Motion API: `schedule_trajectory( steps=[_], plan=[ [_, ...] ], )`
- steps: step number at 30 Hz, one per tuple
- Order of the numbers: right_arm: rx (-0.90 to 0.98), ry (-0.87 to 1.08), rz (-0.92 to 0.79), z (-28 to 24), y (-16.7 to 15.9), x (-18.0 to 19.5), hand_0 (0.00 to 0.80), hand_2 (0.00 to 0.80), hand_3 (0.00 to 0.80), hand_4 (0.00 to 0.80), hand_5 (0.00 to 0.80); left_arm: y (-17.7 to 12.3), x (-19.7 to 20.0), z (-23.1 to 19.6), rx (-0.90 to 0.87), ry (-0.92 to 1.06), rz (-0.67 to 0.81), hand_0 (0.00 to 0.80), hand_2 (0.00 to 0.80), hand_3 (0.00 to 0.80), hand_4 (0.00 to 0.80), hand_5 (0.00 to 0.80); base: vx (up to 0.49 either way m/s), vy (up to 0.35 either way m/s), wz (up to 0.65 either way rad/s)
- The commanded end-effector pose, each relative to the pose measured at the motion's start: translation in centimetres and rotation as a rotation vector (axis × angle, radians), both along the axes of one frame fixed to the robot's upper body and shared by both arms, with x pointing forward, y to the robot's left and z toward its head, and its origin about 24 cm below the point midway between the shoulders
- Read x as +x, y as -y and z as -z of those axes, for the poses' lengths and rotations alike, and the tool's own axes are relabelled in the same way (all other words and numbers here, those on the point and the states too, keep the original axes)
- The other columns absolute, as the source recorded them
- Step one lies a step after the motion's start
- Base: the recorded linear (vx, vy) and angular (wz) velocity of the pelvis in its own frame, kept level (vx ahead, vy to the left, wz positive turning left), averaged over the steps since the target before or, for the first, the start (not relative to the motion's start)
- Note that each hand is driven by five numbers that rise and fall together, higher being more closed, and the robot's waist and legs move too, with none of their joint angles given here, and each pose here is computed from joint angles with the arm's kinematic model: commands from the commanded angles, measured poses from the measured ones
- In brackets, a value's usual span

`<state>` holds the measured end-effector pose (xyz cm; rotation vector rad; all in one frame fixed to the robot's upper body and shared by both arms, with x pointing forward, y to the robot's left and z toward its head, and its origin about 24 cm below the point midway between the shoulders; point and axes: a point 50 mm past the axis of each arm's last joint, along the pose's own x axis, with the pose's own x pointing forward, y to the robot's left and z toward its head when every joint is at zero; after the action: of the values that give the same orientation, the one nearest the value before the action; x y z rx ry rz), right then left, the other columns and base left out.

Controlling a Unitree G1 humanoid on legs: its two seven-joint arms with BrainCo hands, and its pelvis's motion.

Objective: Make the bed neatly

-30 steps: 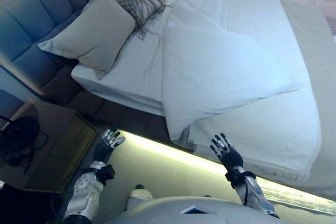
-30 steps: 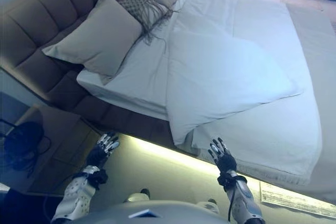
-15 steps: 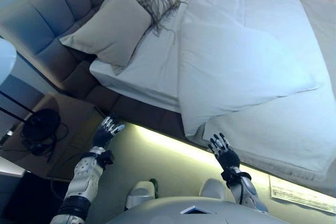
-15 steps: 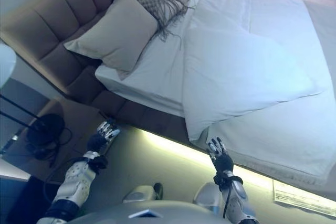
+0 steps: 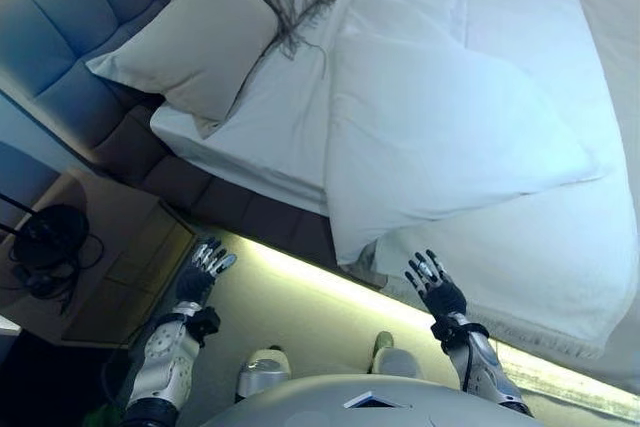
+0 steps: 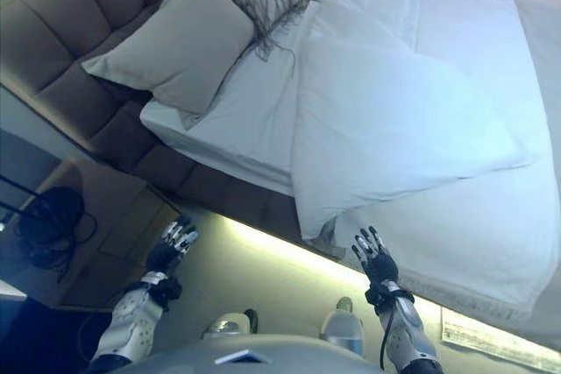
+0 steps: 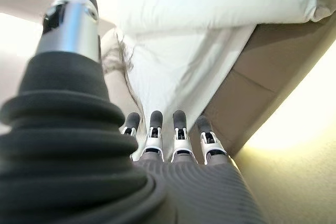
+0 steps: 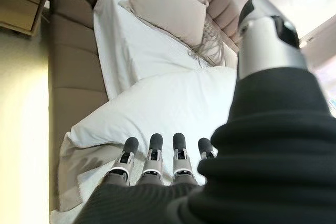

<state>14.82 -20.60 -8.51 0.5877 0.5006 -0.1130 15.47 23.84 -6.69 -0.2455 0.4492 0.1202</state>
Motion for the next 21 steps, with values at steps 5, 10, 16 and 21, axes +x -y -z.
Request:
schedule_trajectory(
  steps=[5, 10, 16, 21],
  plan=[
    [-0.019, 0.101, -0.040, -2.0, 0.0, 2.2, 0.000, 0.000, 0.000, 0.000, 0.000, -0.6, 1.5, -2.9, -0.014, 0.162, 0.041, 0.000, 0.000, 0.000, 0.000, 0.000, 0.218, -0.373, 0.20],
    [0.022, 0.135, 0.037, -2.2, 0.5, 2.7, 0.000, 0.000, 0.000, 0.000, 0.000, 1.0, 2.2, -2.6, -0.020, 0.179, 0.139, 0.000, 0.000, 0.000, 0.000, 0.000, 0.148, -0.233, 0.07],
    [0.043, 0.126, 0.063, -2.2, 0.0, 2.1, 0.000, 0.000, 0.000, 0.000, 0.000, 1.5, 3.5, -2.7, -0.018, 0.183, 0.166, 0.000, 0.000, 0.000, 0.000, 0.000, 0.207, 0.014, 0.16],
    [0.055, 0.133, 0.055, -2.1, -0.2, 1.3, 0.000, 0.000, 0.000, 0.000, 0.000, 1.7, 3.2, -2.2, -0.026, 0.163, 0.180, 0.000, 0.000, 0.000, 0.000, 0.000, 0.298, 0.074, -0.10]
  ],
)
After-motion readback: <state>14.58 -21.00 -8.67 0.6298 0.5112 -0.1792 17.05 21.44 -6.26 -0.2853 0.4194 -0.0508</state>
